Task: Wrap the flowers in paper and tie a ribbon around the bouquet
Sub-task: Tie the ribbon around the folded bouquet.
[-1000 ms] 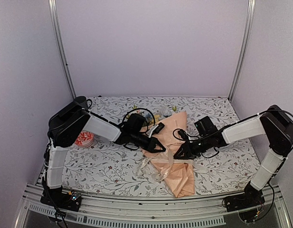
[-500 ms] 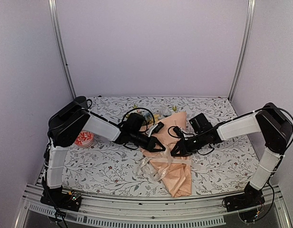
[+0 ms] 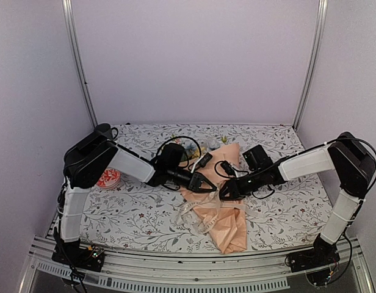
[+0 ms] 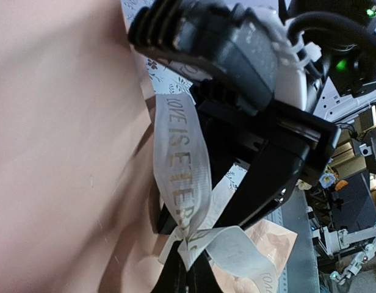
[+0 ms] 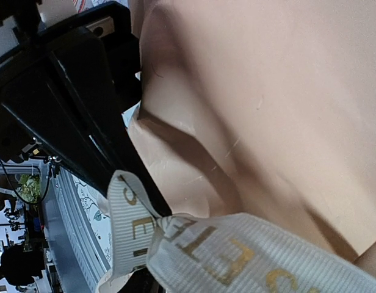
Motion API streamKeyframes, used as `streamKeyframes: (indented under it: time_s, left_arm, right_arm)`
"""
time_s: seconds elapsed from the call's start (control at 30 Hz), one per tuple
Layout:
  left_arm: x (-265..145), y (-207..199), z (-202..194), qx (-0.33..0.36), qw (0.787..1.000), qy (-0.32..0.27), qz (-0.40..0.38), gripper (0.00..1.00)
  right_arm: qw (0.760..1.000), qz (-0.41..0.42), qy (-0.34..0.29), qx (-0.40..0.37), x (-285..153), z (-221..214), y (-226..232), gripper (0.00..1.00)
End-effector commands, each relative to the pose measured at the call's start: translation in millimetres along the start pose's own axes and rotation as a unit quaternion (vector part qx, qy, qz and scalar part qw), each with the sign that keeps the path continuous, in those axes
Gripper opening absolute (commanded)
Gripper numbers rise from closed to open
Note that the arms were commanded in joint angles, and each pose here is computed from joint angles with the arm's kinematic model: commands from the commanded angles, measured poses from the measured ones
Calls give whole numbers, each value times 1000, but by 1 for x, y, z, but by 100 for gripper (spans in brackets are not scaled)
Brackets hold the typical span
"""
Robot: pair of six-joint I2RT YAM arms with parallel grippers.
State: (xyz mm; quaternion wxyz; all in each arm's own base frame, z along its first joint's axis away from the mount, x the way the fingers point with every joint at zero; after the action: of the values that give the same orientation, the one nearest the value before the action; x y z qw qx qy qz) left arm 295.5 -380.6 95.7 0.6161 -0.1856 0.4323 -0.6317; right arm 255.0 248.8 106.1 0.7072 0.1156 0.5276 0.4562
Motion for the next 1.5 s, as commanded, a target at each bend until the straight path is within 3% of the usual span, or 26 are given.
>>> streamKeyframes:
  time_s: [0.0, 0.2, 0.37, 0.63, 0.7, 0.83, 0.87, 0.9, 1.0, 1.1, 1.27, 1.47]
  left_arm:
    - [-1, 8, -2, -8, 1000, -2, -22, 0]
    - [-3, -11, -1, 17, 998, 2, -65, 0]
    - [-4, -11, 2, 22, 998, -4, -54, 0]
    - [-3, 6, 0, 6, 1000, -16, -15, 0]
    - [-2, 6, 1, 7, 1000, -16, -14, 0]
    - [-3, 7, 0, 9, 1000, -12, -5, 0]
    - [-3, 7, 0, 8, 1000, -10, 1, 0]
    - [-4, 7, 1, 9, 1000, -8, 14, 8]
    - [-12, 2, 7, 36, 996, 2, 79, 50]
    - [-29, -16, 14, 65, 988, 11, 141, 68]
    - [-64, -53, 8, 84, 964, 36, 252, 77]
    - [-89, -56, -62, 24, 931, 108, 347, 67]
  right_arm:
    - [1000, -1, -1, 1, 6, -3, -3, 31]
    - [998, -46, -34, -5, -2, 4, -2, 43]
    - [999, -26, -40, -21, -6, 5, 5, 32]
    - [1000, 13, -20, -13, -1, -5, 6, 31]
    - [1000, 19, -16, -11, 1, -7, 5, 26]
    - [1000, 7, -16, -4, 0, -8, 3, 1]
    - [1000, 1, -16, -1, -1, -8, 2, 0]
    - [1000, -6, -17, 3, -1, -8, 1, 0]
    - [999, -27, -14, 19, -1, -10, -4, 0]
    - [999, -32, -14, 25, -1, -11, -6, 0]
    - [998, -44, -13, 31, -1, -11, -8, 0]
    - [998, -43, -16, 34, -3, -8, -6, 0]
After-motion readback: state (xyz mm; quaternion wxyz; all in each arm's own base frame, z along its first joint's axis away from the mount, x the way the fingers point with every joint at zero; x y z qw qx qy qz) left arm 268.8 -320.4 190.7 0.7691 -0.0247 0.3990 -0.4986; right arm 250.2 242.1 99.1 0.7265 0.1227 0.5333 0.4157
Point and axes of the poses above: each gripper's point midway between its finger pads, its own x axis out along the fingers, its own y axis along the line the jaws close on, z = x × y, the point moved 9 cm from there along -x, back along the fingers, and after that the axes turned 4 degrees about -x, right-handed, at the moved point
